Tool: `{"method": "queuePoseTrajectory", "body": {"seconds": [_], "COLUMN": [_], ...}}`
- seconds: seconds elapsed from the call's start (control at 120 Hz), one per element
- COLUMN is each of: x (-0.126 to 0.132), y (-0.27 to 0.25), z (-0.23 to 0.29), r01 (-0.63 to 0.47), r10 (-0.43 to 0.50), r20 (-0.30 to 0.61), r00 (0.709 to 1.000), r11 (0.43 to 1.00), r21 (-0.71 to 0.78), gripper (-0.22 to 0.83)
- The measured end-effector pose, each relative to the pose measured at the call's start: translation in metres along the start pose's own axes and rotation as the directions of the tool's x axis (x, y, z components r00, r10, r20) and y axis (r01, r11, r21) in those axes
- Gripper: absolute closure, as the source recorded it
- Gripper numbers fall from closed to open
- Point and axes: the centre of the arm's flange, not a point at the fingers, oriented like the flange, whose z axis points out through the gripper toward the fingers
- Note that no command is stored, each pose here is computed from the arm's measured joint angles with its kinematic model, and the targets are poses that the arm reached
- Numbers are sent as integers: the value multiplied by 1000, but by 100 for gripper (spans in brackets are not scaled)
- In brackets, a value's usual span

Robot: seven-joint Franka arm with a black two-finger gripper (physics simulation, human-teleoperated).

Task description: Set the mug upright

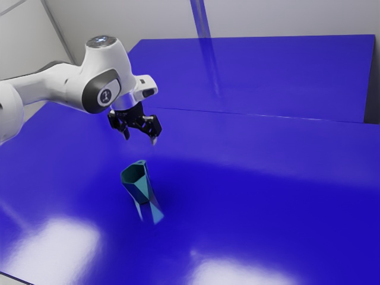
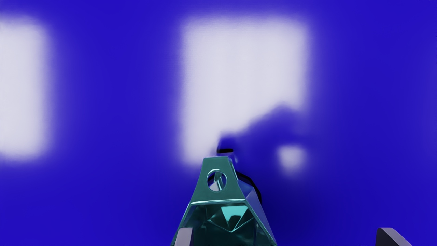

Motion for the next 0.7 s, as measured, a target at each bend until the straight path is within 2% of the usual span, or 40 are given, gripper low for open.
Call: {"method": "queuePoseTrajectory", "body": {"seconds": [0.133, 0.425, 0.7], "x": [13, 24, 30], "y": [-4, -12, -17], "z": [-34, -86, -117], "r01": [11, 31, 46], "r10": [-11, -32, -47], "r20": [23, 72, 54], "r00": [1000, 997, 997], "r11": [1000, 999, 999], "r21": [6, 16, 12], "gripper": [2, 1, 1]}}
